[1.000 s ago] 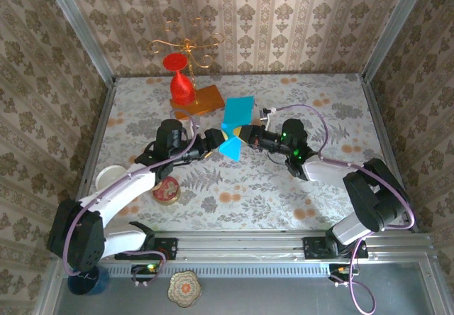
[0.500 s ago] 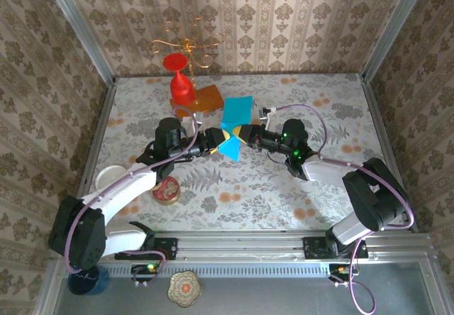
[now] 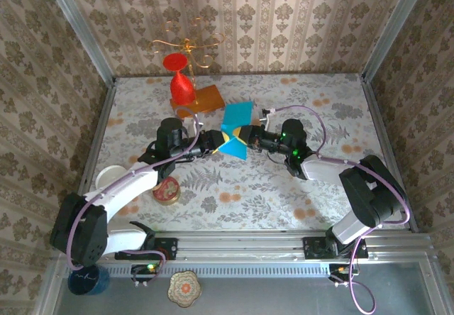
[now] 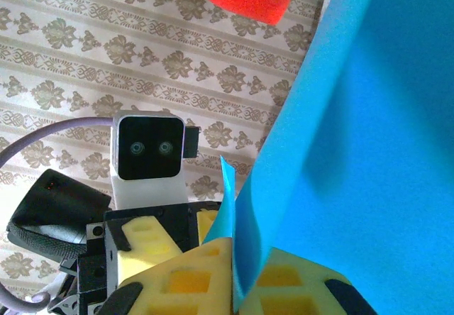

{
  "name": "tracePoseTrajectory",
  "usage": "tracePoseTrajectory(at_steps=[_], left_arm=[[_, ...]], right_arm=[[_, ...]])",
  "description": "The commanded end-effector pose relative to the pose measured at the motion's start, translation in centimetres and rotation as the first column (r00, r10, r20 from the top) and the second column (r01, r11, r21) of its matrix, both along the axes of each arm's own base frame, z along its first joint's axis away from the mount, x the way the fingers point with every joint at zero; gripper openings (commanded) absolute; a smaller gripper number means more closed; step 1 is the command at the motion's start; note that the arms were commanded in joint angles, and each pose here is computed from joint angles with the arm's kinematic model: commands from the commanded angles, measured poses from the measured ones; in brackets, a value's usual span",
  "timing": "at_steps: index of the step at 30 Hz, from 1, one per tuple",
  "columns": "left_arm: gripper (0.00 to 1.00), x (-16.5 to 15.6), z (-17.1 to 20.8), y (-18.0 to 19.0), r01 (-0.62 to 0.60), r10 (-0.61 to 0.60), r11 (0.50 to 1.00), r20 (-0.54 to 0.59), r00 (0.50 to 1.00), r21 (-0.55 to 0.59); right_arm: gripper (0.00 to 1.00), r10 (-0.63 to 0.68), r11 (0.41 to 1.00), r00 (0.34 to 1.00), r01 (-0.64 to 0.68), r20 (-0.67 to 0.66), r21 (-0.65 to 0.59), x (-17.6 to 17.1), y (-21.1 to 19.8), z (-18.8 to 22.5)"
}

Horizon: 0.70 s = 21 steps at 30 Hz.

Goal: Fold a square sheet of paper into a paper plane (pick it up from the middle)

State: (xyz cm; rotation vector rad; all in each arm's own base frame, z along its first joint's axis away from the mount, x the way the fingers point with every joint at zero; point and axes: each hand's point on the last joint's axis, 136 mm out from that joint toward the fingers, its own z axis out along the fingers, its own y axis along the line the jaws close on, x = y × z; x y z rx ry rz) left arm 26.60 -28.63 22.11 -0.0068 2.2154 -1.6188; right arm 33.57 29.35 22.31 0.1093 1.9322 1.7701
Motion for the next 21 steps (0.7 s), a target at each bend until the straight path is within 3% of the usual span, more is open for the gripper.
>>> tracePoseTrajectory(at_steps=[1, 7, 14, 18, 21], left_arm=[[0.26, 0.2, 0.0, 0.0, 0.016, -0.016, 1.0, 0.028, 0.999, -0.006], [0.11, 0.6, -0.3, 0.0, 0.016, -0.016, 1.0, 0.02, 1.0, 0.01], [0.1, 0.8, -1.8, 0.9, 0.004, -0.008, 0.993, 0.037, 0.999, 0.117], [0.1, 1.0, -3.2, 2.5, -0.03, -0.001, 0.946, 0.095, 0.995, 0.324], [0.1, 0.6, -3.8, 3.7, -0.049, -0.045, 0.831, 0.156, 0.987, 0.554]], right_arm=[[0.12, 0.001, 1.0, 1.0, -0.001, -0.008, 0.003, 0.2, -0.2, -0.2], [0.25, -0.006, 1.0, 0.999, 0.006, -0.033, -0.012, 0.3, -0.5, -1.0], [0.48, -0.1, 0.988, 0.991, 0.088, -0.093, -0.13, 0.5, -3.6, -3.5], [0.54, -0.197, 0.944, 0.977, 0.165, -0.086, -0.285, 0.3, -6.4, -4.4], [0.58, -0.284, 0.876, 0.958, 0.238, -0.048, -0.42, 0.1, -8.9, -4.6]])
